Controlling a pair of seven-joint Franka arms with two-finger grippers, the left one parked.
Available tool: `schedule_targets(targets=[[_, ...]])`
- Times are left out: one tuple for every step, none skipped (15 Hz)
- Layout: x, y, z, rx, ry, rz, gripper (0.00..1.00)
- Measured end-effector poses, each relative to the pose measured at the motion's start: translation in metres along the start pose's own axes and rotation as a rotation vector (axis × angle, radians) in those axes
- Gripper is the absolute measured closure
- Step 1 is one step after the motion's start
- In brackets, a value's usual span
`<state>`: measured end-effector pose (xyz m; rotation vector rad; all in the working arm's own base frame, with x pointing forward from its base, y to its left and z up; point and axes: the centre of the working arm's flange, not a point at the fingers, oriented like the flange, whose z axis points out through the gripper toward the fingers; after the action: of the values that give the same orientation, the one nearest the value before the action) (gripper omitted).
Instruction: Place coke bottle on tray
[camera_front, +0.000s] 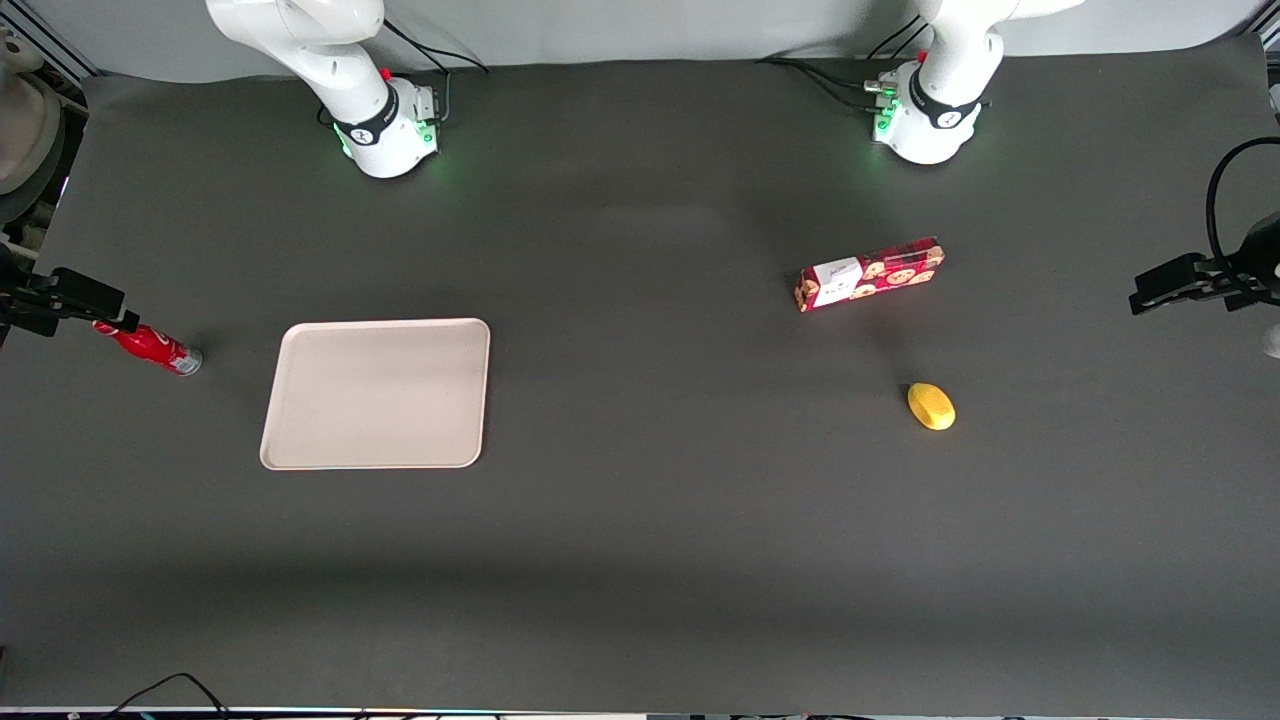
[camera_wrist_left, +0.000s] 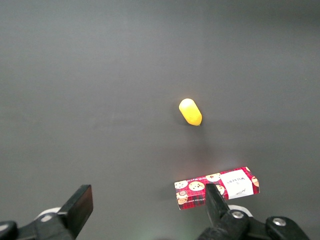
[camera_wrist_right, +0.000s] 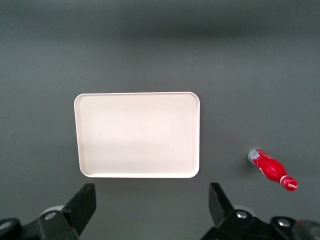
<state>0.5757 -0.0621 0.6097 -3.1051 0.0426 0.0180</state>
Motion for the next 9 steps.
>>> schedule_targets(targets=[[0.0,0.0,0.0,0.0,0.001,0.0,0.0],[0.0,0.0,0.0,0.0,0.001,0.001,0.0],[0.0,0.001,0.0,-0.001,0.001,0.002,0.0],[0.0,0.001,0.0,-0.002,0.001,0.003,0.0],[0.0,0.003,-0.001,-0.003,0.001,0.005,0.0],[-0.001,0.006,-0.001,-0.011,-0.002,0.009,0.0],[-0.003,0.011,-0.001,-0.024,-0.011,0.007,0.0],[-0.005,0.017,0.0,-0.034,-0.025,-0.009,0.0],[-0.007,0.026,0.003,-0.042,-0.038,-0.032,0.0]])
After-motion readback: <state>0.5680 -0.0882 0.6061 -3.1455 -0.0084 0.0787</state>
